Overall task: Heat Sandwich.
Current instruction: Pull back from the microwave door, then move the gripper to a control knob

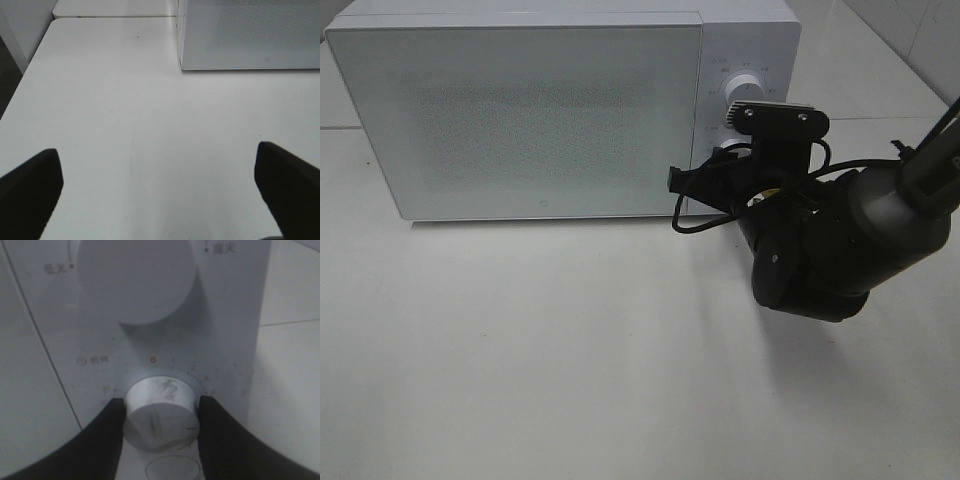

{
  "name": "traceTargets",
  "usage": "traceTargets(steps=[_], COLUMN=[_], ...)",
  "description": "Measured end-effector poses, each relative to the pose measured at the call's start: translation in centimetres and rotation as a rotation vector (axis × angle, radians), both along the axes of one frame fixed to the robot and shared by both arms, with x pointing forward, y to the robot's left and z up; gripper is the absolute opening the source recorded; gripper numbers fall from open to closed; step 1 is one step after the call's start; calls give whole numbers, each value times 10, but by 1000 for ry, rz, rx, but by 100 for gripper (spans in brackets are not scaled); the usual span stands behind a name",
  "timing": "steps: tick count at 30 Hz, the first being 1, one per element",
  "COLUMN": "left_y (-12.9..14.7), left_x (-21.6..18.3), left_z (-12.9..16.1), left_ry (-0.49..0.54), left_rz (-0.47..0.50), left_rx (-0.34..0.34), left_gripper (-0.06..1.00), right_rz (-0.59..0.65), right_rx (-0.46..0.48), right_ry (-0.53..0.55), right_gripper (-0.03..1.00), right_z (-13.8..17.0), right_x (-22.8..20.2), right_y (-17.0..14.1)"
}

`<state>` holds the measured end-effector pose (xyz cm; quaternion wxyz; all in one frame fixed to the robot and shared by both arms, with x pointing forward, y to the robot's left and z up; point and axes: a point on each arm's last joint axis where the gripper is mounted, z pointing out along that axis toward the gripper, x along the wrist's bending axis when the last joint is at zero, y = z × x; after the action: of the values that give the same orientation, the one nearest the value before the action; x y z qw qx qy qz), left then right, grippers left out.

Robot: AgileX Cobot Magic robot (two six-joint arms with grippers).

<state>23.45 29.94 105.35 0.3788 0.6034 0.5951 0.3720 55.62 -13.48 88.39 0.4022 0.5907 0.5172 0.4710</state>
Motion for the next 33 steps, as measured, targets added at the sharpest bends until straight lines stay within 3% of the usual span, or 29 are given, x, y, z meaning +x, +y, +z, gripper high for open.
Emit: traceTargets(steps=[2,4,7,11,12,15,17,19,21,22,26,29,31,33], left_y=[0,0,0,0,0,0,0,0,0,0,0,0,0,0], left_x=[0,0,0,0,0,0,0,0,0,0,0,0,0,0], left_z=[0,0,0,0,0,0,0,0,0,0,0,0,0,0], left_ry=[0,0,0,0,0,0,0,0,0,0,0,0,0,0], left_rz=[0,0,0,0,0,0,0,0,0,0,0,0,0,0], left_rx=[0,0,0,0,0,0,0,0,0,0,0,0,0,0], left_gripper=[99,99,99,99,99,99,99,99,99,99,99,99,99,99], right_rz=[-8,-40,-57,-95,-95,-125,-132,-155,-161,-175,-194,-223,-229,-254], right_rx=[35,179,260,448,448,582,610,708,733,794,878,997,1023,1121], right_ry=[0,1,0,-4,-4,-5,-5,-3,-3,-3,-1,1,1,2], right_gripper=[43,43,43,43,43,43,43,44,44,44,44,44,44,44], right_z=[0,0,0,1,1,1,1,1,1,1,1,1,1,1], right_x=[0,0,0,0,0,0,0,0,0,0,0,0,0,0], right_y=[0,0,0,1,1,1,1,1,1,1,1,1,1,0])
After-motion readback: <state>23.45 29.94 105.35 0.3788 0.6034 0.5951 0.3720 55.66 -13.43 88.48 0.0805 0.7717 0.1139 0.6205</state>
